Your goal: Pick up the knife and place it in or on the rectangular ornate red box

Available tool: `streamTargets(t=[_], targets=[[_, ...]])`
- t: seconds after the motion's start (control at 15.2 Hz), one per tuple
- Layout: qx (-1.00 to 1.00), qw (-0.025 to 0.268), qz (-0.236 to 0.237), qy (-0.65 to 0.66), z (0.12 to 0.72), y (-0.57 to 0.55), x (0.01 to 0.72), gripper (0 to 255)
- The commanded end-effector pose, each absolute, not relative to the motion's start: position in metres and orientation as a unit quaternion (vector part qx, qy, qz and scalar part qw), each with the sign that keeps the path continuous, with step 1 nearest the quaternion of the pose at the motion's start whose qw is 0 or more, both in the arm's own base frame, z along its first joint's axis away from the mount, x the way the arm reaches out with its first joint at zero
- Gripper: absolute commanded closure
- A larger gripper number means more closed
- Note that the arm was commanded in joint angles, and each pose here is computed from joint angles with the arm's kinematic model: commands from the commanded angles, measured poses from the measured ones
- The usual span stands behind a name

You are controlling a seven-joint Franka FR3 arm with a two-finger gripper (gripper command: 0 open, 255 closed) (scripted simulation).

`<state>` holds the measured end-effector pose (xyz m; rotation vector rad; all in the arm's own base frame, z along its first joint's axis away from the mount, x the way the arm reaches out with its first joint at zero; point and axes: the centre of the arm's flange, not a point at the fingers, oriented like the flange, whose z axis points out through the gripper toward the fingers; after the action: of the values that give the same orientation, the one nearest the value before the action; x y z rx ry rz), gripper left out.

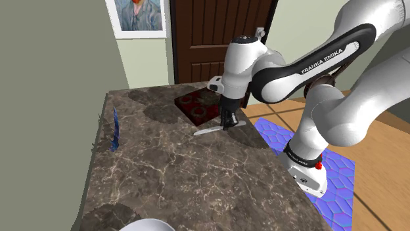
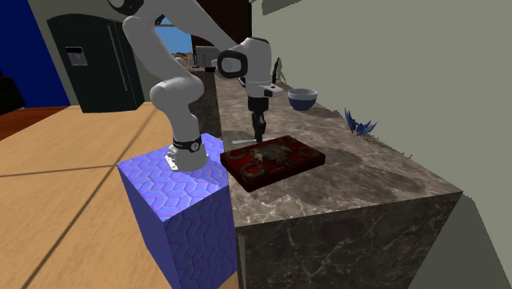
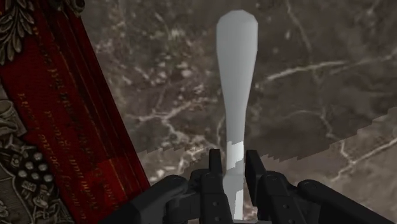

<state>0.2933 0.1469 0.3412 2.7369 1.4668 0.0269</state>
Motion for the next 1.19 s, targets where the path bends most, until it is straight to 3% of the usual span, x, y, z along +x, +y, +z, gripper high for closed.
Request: streamTargets(t=[0.0, 1.12], targets=[[0.881, 0.018, 0.008, 0.472, 0.349, 0.147, 0.293, 255], [0.881, 0.018, 0.008, 0.472, 0.439, 0.147, 0.293, 255]])
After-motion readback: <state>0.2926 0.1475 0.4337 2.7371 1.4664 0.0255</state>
